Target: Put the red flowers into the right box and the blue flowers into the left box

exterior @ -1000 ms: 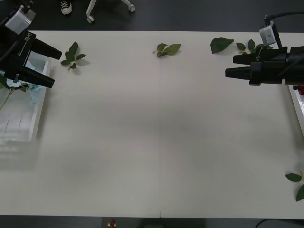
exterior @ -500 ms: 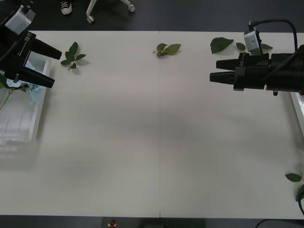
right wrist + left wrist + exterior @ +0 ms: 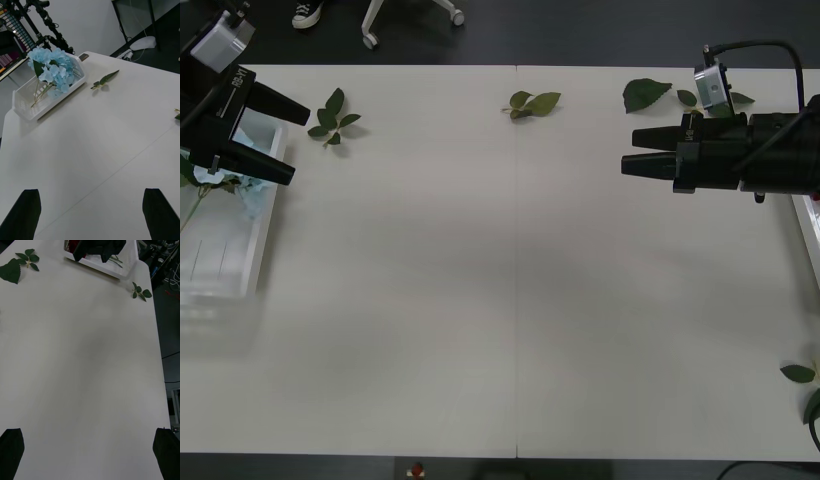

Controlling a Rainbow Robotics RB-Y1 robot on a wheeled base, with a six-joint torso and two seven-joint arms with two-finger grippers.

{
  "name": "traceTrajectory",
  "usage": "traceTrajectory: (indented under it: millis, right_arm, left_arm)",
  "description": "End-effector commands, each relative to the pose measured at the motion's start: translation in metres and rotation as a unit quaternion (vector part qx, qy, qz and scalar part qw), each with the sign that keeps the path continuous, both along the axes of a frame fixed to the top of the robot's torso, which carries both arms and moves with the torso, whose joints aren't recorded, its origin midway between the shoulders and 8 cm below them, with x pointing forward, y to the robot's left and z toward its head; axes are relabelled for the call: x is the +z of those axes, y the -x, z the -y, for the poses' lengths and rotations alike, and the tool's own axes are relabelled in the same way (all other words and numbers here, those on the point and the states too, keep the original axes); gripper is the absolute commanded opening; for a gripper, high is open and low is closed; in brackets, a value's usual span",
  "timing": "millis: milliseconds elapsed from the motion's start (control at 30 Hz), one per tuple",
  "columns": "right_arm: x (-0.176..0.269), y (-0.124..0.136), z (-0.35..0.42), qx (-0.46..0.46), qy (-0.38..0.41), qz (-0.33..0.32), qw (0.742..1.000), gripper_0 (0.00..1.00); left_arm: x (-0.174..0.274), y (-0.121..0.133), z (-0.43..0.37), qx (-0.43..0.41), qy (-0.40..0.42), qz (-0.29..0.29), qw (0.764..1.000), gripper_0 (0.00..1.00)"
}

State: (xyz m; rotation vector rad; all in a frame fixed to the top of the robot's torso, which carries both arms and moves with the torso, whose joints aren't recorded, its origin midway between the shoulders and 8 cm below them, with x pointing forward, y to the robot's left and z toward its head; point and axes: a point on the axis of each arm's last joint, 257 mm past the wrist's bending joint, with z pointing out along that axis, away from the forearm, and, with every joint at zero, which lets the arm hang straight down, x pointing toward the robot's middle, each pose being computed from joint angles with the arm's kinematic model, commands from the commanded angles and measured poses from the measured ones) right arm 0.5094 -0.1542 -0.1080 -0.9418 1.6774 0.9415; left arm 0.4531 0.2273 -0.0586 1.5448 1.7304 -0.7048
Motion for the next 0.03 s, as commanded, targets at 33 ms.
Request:
traceTrajectory:
  millis: [33]
  right_arm:
    - [0.0214, -0.0031, -0.0077, 0.012, -0.003, 0.033, 0.999, 0.79]
  left_arm:
    - [0.0188, -0.0013, -0.0048, 0.002, -0.003, 0.016, 1.000, 1.00]
